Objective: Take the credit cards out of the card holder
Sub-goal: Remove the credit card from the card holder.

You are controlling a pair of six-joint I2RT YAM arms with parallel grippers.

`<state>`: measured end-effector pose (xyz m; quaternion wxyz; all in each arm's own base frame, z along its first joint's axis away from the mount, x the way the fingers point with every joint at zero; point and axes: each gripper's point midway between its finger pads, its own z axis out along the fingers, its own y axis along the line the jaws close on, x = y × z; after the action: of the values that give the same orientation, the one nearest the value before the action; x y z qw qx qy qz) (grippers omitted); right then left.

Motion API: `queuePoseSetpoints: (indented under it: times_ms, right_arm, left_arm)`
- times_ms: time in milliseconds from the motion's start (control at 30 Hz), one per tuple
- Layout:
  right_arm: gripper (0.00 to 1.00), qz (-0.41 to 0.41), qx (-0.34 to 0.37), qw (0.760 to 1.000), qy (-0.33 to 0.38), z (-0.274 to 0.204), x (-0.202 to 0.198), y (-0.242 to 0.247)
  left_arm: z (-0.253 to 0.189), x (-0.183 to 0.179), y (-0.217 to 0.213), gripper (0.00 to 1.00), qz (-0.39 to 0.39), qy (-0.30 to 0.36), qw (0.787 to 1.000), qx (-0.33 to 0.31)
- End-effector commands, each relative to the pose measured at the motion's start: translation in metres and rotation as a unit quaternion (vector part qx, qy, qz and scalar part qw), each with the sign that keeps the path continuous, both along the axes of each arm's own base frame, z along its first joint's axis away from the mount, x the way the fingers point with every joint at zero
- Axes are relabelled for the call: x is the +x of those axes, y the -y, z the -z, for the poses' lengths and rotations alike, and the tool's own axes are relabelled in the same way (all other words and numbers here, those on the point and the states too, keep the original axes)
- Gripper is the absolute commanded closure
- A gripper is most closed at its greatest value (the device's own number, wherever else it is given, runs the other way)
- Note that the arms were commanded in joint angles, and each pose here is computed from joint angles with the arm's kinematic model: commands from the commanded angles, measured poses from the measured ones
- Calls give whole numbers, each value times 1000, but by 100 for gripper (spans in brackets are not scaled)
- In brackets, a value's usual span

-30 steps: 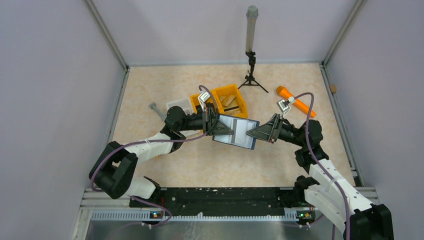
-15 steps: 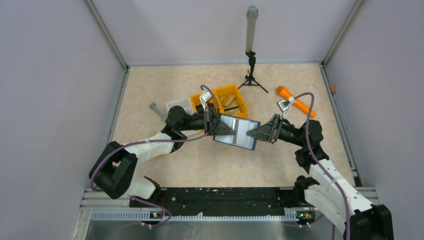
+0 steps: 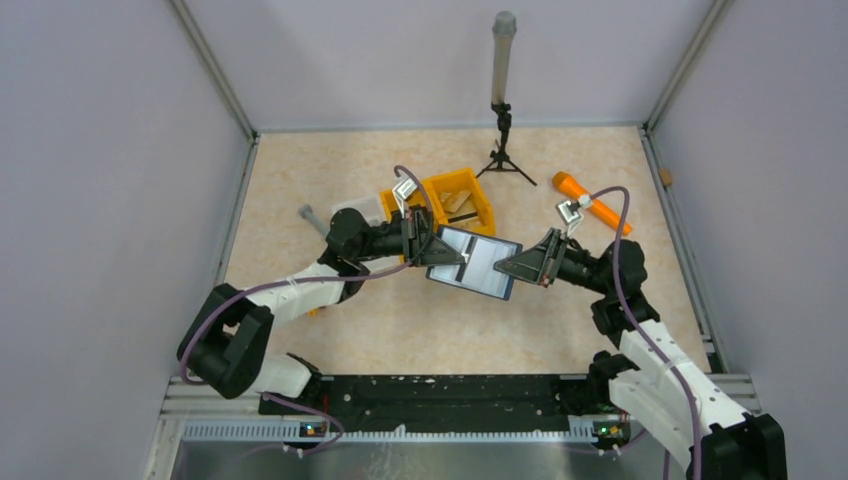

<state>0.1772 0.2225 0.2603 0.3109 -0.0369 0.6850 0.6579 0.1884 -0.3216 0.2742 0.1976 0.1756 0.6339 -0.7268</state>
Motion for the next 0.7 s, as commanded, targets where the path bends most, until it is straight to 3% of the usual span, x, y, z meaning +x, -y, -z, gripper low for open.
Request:
queuePoseSetpoints:
  times_ms: [0, 233, 267, 333, 400, 600, 667]
  right_arm:
    - [100, -6, 6, 999, 45, -24, 0, 0]
    - [100, -11, 16, 999, 47, -28, 0, -1]
    - [100, -11, 17, 999, 48, -29, 0, -1]
    - [100, -10, 18, 999, 48, -30, 0, -1]
    - [100, -11, 20, 999, 48, -31, 0, -1]
    - [100, -14, 27, 998, 48, -34, -1, -2]
    - [100, -16, 29, 998, 50, -36, -2, -1]
  left_arm:
    - [-22, -4, -10, 100, -7, 50, 999, -22]
    - [-20, -3, -8, 100, -3, 44, 999, -25]
    - [-20, -3, -7, 94, -2, 43, 999, -26]
    - [-20, -5, -4, 65, 5, 42, 999, -26]
    - [-19, -7, 0, 55, 13, 42, 999, -26]
    - [-16, -9, 8, 43, 21, 36, 999, -24]
    - [-16, -10, 10, 51, 22, 37, 999, -20]
